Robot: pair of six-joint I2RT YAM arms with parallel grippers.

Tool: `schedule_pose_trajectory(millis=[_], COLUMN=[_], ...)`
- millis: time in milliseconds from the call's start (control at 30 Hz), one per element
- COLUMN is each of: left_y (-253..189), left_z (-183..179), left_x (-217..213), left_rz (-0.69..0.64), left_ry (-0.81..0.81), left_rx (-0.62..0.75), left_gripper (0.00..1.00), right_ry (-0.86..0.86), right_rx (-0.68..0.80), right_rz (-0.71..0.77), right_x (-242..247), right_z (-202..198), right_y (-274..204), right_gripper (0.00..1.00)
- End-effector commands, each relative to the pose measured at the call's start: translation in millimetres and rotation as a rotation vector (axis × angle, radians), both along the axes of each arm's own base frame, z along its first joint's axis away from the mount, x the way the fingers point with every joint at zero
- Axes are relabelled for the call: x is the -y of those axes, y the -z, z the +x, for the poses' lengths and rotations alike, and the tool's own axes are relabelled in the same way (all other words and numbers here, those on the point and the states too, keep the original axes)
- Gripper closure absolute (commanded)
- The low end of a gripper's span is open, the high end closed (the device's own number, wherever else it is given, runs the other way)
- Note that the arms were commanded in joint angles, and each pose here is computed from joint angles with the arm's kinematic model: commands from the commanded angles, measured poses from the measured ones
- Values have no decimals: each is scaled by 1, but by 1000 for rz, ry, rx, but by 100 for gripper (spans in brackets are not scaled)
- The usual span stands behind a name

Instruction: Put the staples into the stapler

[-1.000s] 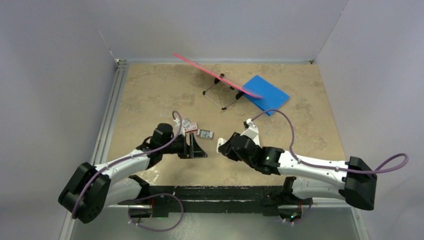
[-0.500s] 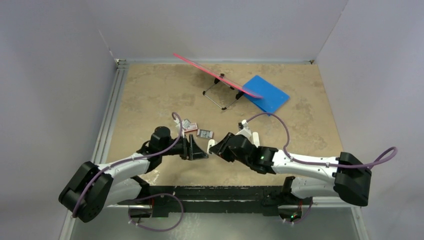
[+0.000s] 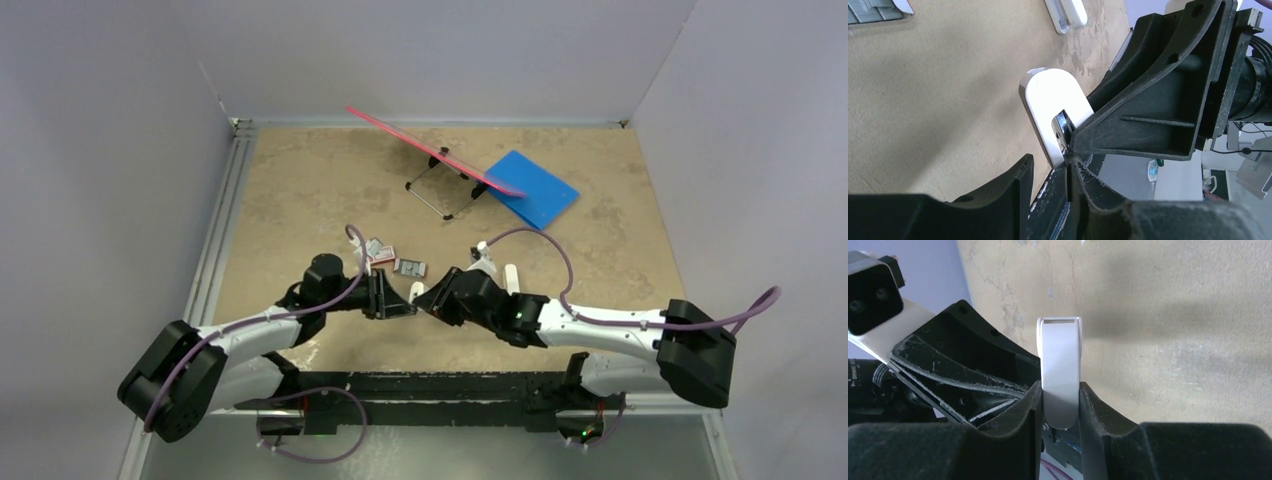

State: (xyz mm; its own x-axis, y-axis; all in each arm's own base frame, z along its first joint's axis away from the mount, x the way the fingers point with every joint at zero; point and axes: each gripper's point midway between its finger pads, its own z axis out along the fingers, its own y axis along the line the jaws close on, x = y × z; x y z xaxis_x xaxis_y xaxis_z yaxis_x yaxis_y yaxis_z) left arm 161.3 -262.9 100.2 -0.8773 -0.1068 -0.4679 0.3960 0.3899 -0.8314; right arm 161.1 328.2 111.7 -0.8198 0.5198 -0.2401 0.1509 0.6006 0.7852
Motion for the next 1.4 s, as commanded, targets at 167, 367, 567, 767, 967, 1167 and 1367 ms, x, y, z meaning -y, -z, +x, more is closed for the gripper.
schedule_pose_trajectory(millis=[167, 367, 567, 767, 967, 1167, 1367], left_y=[-1, -1, -4, -4, 1, 2, 5], left_z=[21, 13, 11, 2, -2, -8, -15], left_x=[-8, -5, -5, 0, 1, 3, 6], left_rz=[103, 114, 102, 102, 138, 144, 148], left_ry=[-76, 10, 21, 54, 67, 78, 106], left_rx=[92, 124, 150, 148, 158, 200, 216], left_gripper=[85, 100, 100, 100, 100, 100, 100], right_ry=[-39, -43, -16, -69, -50, 8, 34], right_rx=[8, 23, 30, 89, 71, 82, 93], right_rz=[112, 140, 107, 47, -9, -26, -54], right_x=[-1, 8, 20, 24, 38, 55, 62], right_z=[-10, -11, -7, -2, 5, 17, 25], right_y=[-30, -42, -40, -46, -39, -42, -41], right_gripper=[85, 85, 84, 79, 78, 73, 71])
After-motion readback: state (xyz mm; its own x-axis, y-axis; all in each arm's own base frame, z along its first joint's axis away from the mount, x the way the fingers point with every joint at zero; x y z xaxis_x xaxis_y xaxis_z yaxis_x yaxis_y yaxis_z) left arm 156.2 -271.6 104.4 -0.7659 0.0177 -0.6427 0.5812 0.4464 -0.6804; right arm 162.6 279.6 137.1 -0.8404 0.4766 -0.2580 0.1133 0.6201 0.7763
